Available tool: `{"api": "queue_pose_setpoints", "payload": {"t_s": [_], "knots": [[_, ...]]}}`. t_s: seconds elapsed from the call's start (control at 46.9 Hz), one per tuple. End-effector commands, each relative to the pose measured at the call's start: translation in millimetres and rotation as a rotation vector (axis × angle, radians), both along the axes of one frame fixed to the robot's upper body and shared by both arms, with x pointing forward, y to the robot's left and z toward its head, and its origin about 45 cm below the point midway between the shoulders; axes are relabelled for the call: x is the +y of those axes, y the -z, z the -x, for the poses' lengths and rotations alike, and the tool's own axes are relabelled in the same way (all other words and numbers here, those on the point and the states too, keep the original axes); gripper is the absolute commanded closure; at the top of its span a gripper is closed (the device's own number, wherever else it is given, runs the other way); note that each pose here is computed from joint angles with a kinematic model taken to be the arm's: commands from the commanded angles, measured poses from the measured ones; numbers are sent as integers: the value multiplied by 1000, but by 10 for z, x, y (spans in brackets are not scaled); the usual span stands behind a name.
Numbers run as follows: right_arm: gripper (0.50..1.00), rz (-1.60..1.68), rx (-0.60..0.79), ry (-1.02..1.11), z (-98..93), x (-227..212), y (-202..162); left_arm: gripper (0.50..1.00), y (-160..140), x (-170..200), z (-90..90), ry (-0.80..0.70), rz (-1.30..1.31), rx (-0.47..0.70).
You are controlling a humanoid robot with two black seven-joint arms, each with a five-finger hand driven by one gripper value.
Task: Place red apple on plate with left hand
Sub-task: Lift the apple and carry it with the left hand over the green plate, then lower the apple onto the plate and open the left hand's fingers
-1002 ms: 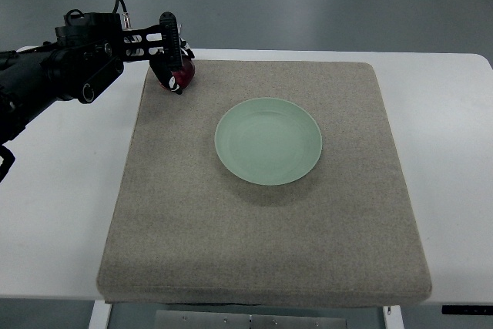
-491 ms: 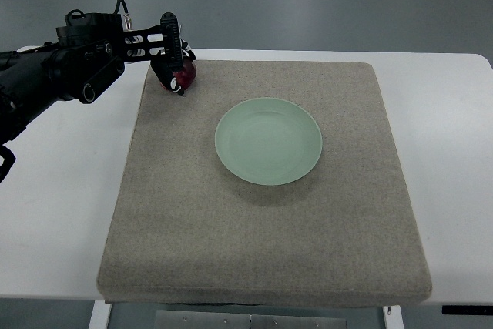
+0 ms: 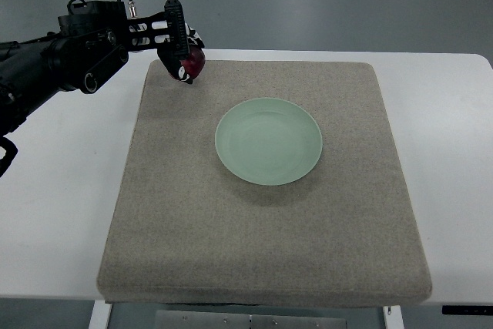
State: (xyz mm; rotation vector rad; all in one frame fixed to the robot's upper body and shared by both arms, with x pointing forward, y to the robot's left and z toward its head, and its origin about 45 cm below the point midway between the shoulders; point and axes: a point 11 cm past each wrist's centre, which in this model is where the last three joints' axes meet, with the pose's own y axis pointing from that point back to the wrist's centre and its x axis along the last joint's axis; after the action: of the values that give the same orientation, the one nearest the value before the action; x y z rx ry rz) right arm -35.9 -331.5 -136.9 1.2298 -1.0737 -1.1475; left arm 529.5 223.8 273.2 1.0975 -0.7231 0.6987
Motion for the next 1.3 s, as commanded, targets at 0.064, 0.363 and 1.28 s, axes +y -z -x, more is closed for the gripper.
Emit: {"api": "queue_pose_setpoints", "payload": {"t_s": [0.064, 0.363, 1.28], "knots": [[536, 0, -1, 0, -1, 0, 0, 1000, -132, -292, 73, 109, 73, -6], [536, 0, -1, -2, -1, 0, 0, 1000, -393, -685, 431, 343, 149, 4], [536, 0, -1, 0, -1, 0, 0, 1000, 87, -908, 1015, 627, 27, -70]]}}
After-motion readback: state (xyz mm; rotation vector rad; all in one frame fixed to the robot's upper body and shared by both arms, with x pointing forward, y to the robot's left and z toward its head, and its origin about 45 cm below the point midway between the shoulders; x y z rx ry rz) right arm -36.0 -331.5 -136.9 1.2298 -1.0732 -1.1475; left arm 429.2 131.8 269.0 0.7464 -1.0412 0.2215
